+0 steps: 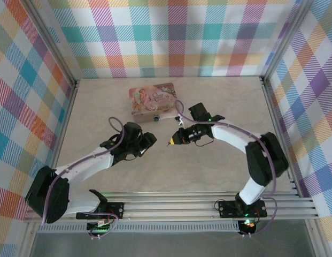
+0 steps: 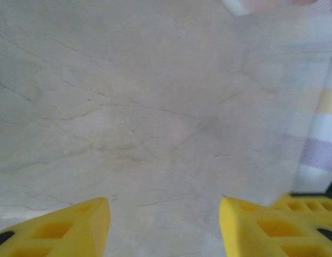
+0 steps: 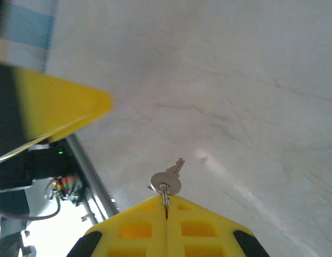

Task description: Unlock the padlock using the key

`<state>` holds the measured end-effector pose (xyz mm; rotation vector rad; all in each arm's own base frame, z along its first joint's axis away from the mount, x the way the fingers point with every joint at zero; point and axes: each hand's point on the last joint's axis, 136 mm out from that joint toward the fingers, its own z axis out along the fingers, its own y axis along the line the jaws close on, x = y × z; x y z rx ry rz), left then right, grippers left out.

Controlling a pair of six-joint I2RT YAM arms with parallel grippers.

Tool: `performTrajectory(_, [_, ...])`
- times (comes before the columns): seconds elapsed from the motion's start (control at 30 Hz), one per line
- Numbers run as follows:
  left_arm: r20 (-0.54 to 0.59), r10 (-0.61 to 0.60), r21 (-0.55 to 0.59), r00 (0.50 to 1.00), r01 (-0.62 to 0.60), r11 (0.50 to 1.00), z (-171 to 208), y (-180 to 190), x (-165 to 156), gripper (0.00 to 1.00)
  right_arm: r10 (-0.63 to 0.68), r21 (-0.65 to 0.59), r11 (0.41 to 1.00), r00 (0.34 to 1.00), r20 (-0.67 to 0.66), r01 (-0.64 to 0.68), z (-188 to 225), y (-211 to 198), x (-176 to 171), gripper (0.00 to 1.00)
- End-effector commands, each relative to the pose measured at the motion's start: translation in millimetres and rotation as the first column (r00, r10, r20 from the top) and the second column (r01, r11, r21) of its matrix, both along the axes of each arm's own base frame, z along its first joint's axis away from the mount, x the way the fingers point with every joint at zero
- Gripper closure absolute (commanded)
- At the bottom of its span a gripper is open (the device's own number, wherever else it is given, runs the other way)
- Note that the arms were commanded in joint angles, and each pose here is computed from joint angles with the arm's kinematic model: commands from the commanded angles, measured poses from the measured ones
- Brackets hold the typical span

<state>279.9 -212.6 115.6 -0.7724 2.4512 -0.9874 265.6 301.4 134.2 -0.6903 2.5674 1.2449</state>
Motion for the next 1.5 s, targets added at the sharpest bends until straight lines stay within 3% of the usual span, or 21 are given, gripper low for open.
performTrajectory(0.0, [0.037, 0.099, -0.212, 0.994, -0.089, 0.973, 32, -7, 11, 0.43, 0.101, 0.052, 0.993, 0.991, 0.091, -0.106, 31, 1, -15, 1.00])
performTrajectory(0.3, [0.021, 0.190, -0.323, 0.982, -0.173, 0.930, 82, 4, 15, 0.52, 0.146, 0.062, 0.986, 0.975, 0.171, -0.158, 59, 0, -19, 1.00])
performTrajectory(0.43, [-0.016, 0.134, -0.344, 0.991, -0.131, 0.930, 98, -10, 15, 0.52, 0.200, 0.077, 0.970, 0.938, 0.282, -0.230, 73, 4, -28, 1.00])
performTrajectory(0.57, [-0.084, 0.090, -0.354, 0.992, -0.115, 0.928, 97, -27, 16, 0.52, 0.250, 0.094, 0.945, 0.875, 0.414, -0.314, 86, 7, -38, 1.00])
performTrajectory(0.77, [-0.155, 0.083, -0.392, 0.984, -0.138, 0.909, 87, -44, 18, 0.57, 0.297, 0.072, 0.925, 0.827, 0.478, -0.374, 90, 10, -45, 1.00])
performTrajectory(1.47, [-0.252, 0.042, -0.502, 0.967, -0.167, 0.848, 80, -87, 10, 0.60, 0.197, 0.033, 0.966, 0.813, 0.548, -0.256, 80, 8, -21, 1.00])
